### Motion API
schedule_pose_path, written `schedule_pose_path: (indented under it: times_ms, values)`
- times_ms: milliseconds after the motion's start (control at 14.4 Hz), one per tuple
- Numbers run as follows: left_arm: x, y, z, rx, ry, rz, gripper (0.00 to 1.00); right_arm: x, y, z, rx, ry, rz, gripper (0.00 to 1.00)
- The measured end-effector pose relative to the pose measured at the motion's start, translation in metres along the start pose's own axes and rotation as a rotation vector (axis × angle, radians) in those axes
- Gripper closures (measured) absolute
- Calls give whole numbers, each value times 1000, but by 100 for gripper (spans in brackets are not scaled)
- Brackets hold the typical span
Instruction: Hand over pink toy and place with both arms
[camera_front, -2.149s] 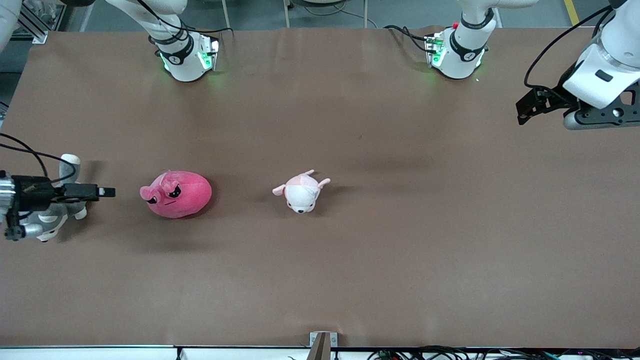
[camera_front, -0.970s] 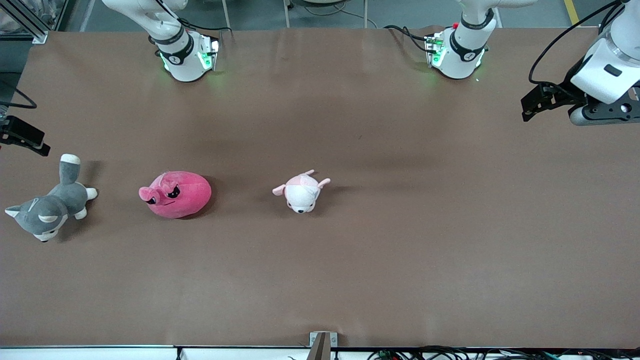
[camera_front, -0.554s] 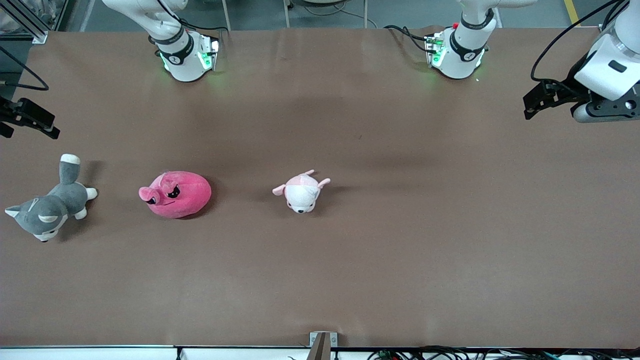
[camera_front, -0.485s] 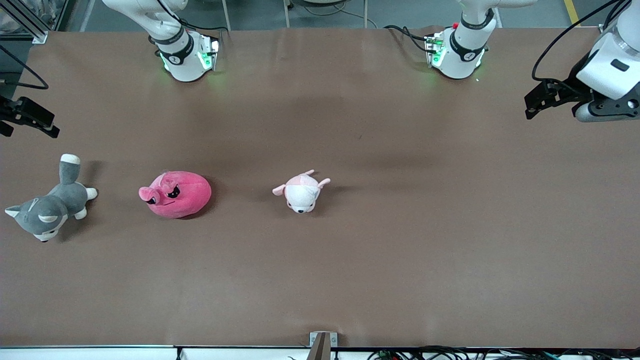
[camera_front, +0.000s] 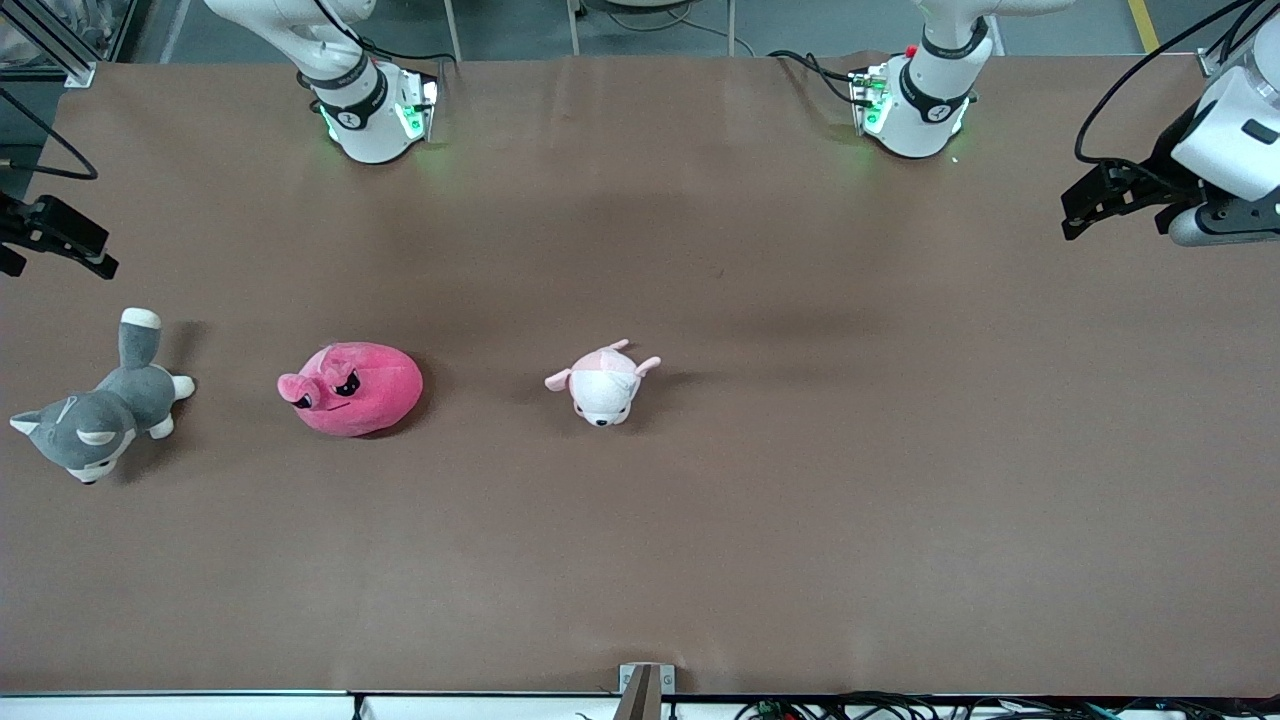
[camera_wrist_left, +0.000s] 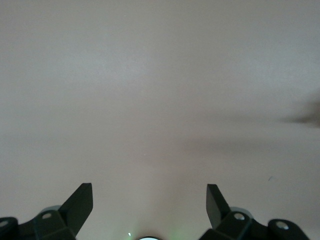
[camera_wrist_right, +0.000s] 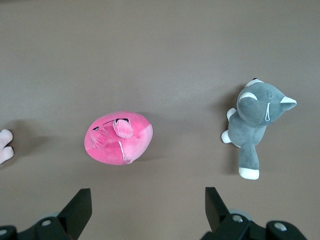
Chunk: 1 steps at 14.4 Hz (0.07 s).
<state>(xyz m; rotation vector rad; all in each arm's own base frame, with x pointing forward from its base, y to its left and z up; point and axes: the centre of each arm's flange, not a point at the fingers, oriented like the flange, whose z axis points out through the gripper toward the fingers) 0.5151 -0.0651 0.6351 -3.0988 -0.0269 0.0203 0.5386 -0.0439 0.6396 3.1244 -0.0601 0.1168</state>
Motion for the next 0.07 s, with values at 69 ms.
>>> schedule_pose_path:
  times_ms: [69]
  values:
    - [0,3,0,0,0,6,0,-2,0,1,0,-2,0,0]
